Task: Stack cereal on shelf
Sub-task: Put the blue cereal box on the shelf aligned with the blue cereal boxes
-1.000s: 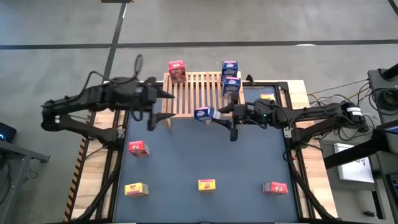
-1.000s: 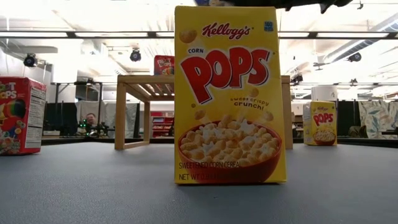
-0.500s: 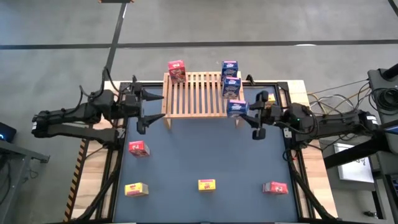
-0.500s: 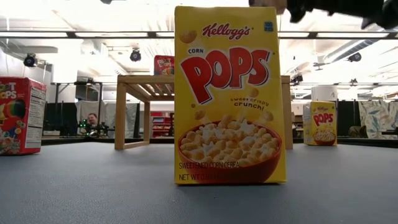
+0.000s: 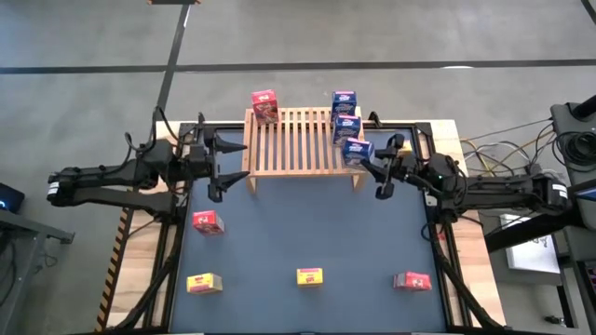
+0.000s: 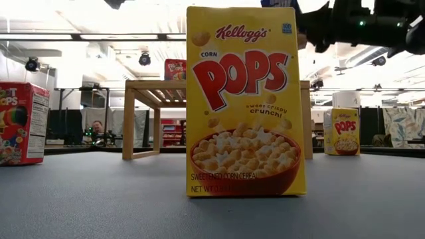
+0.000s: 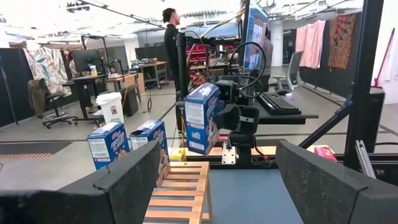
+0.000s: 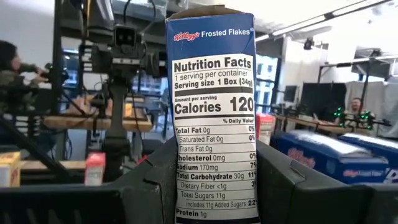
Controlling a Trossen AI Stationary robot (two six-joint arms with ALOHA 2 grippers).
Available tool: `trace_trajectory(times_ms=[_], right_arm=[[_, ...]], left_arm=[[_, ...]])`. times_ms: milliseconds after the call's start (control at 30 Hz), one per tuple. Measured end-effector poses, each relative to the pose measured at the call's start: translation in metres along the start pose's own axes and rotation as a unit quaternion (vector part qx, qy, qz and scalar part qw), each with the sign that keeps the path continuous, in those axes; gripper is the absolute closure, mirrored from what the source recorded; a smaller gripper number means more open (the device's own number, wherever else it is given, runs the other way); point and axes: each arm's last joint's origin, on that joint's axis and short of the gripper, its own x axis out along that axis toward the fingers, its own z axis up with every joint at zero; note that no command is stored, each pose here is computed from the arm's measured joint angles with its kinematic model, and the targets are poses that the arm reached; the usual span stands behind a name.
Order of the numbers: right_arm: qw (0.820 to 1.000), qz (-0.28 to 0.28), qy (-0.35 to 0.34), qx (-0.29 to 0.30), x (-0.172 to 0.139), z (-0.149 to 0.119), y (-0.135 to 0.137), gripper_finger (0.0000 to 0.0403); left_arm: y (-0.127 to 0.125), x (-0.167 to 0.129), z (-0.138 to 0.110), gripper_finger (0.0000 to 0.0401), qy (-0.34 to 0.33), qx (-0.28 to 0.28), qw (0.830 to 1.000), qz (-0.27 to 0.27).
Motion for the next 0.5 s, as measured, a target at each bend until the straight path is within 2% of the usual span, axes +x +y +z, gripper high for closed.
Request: trace_trajectory(times_ms=[233, 500], right_arm=[[0.998, 0.057, 0.018, 0.008, 0.006, -0.014, -0.013, 0.0259], [0.998, 0.044, 0.048, 0.017, 0.012, -0.031, -0.03, 0.0259]], left_arm=[[-0.001, 0.004, -0.003, 0.0098, 0.009, 0.001, 1.0, -0.001], [-0.001, 0.009, -0.007, 0.0098, 0.021, 0.001, 1.0, -0.002]])
